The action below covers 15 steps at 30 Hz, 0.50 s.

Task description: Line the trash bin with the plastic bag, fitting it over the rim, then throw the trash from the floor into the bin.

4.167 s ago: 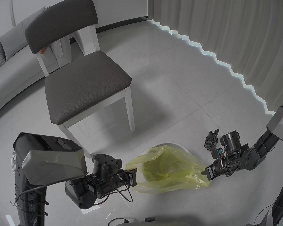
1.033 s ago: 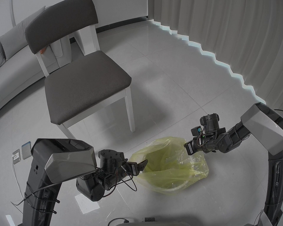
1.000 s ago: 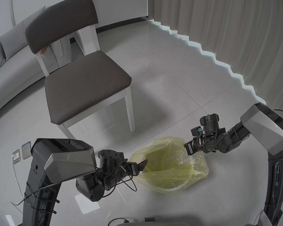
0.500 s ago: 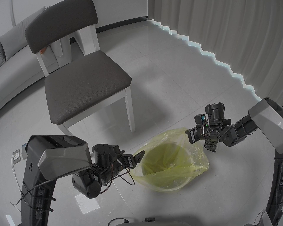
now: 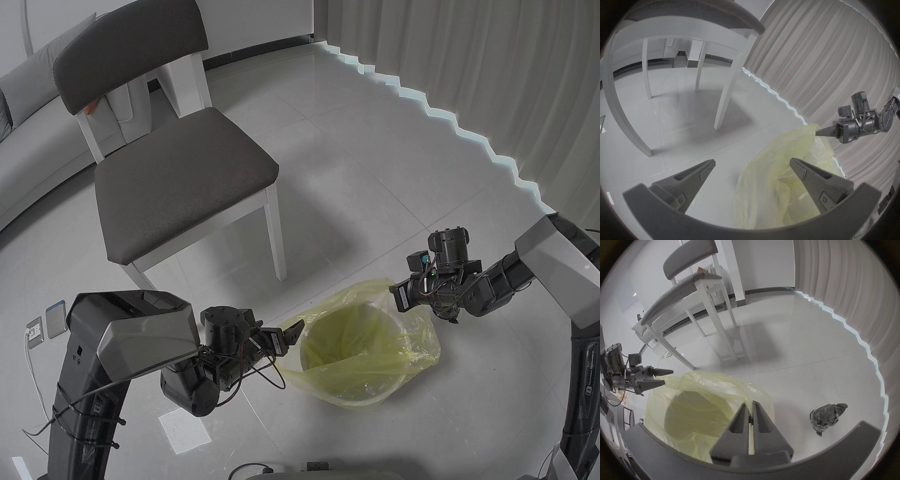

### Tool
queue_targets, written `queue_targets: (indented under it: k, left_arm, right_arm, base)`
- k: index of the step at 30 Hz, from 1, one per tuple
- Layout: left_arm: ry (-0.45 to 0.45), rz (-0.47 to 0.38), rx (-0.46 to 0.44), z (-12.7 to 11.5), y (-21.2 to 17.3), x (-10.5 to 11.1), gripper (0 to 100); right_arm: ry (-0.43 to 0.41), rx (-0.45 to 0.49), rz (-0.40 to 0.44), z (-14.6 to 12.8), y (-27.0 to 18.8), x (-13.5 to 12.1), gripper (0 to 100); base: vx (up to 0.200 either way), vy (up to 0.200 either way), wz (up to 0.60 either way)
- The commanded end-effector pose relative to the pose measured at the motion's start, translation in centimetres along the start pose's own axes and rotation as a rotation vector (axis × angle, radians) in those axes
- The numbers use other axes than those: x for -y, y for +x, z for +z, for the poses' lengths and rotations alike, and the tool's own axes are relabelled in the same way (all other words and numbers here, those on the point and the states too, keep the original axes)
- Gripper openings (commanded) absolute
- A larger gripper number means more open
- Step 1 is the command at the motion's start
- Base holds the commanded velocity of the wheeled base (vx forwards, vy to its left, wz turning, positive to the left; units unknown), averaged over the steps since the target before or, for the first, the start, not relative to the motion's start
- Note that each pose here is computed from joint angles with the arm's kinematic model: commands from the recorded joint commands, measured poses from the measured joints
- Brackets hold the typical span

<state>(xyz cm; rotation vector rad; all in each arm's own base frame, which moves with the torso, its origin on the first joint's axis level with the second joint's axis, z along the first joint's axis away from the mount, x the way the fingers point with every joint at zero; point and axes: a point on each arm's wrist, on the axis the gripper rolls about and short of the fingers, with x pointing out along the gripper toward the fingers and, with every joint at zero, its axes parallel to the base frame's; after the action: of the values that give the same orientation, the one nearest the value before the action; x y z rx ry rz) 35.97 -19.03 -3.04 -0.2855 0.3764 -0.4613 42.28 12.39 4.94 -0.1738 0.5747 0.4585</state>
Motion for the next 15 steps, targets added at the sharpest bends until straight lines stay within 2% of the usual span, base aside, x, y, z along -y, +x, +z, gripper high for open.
queue_targets:
  k: [1,8,9,14,15]
  left_arm:
    - [-0.007,0.028,-0.02,-0.9,1.0,-1.3,100]
    - [-0.008,0.036,-0.036,-1.3,0.6,-1.5,100]
    - [-0.007,0.034,-0.044,-1.4,0.2,-1.3,100]
    - [-0.006,0.02,-0.049,-1.0,-0.9,-0.5,100]
    - [-0.005,0.015,-0.044,-0.9,-1.5,-0.3,100]
  right_arm:
    - [0.013,-0.052,0.006,-2.1,2.3,0.1,0]
    - [0.017,-0.09,0.012,-3.1,2.1,-0.1,0]
    - [0.014,-0.088,0.012,-3.0,1.6,-0.1,100]
    - [0.014,-0.076,0.005,-2.3,-0.6,-0.1,100]
    - [0.014,-0.049,-0.003,-1.5,-2.0,0.0,100]
  base:
    - [0.0,0.0,0.0]
    - [0.0,0.0,0.0]
    - [0.0,0.0,0.0]
    - [0.0,0.0,0.0]
    - [0.0,0.0,0.0]
